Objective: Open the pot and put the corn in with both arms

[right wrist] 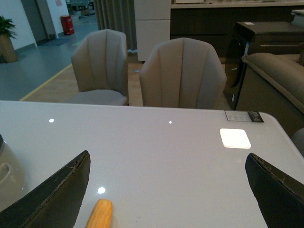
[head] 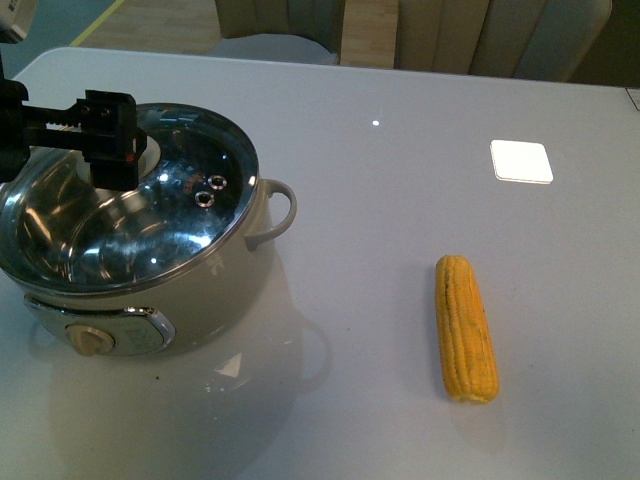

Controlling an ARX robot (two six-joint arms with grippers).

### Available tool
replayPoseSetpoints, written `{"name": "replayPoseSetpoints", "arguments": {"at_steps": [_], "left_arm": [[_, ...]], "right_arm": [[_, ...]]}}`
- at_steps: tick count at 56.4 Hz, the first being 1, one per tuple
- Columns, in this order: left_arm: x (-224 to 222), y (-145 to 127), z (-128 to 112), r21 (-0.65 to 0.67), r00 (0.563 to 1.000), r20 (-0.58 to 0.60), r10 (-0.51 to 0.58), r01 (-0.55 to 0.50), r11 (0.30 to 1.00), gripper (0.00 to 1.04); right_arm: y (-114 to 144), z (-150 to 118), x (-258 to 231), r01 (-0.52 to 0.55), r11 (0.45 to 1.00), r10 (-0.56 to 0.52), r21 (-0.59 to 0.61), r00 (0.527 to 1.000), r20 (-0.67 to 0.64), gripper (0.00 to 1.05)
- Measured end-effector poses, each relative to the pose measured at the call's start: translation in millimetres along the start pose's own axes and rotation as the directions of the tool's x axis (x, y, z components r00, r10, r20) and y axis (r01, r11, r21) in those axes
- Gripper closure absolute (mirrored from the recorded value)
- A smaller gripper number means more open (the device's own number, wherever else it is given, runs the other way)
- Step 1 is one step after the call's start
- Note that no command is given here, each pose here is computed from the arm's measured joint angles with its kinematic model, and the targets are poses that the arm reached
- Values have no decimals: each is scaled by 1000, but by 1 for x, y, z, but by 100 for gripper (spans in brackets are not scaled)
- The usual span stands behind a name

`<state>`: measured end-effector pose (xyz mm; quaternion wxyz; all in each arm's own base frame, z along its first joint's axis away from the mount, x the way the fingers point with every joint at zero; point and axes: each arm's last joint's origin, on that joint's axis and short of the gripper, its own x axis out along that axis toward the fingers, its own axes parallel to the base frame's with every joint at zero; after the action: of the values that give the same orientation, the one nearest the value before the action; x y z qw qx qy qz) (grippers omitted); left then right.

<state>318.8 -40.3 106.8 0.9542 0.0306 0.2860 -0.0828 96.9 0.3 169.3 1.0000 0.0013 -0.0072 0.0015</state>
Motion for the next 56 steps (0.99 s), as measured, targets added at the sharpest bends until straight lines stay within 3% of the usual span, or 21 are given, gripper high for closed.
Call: {"name": "replayPoseSetpoints", "arguments": {"at_steps": [36, 47, 56], "left_arm": [[30, -6, 2, 30, 999, -27, -21, 22, 999, 8], [30, -9, 3, 34, 1000, -19, -19, 20, 999, 41], [30, -10, 4, 34, 1000, -12, -13, 13, 999, 60]], "right_arm": [[0, 0, 0, 0, 1000, 0, 0, 1000, 0, 9], [0, 0, 0, 0, 1000, 0, 0, 1000, 0, 9], [0, 0, 0, 0, 1000, 0, 0, 1000, 0, 9]]}}
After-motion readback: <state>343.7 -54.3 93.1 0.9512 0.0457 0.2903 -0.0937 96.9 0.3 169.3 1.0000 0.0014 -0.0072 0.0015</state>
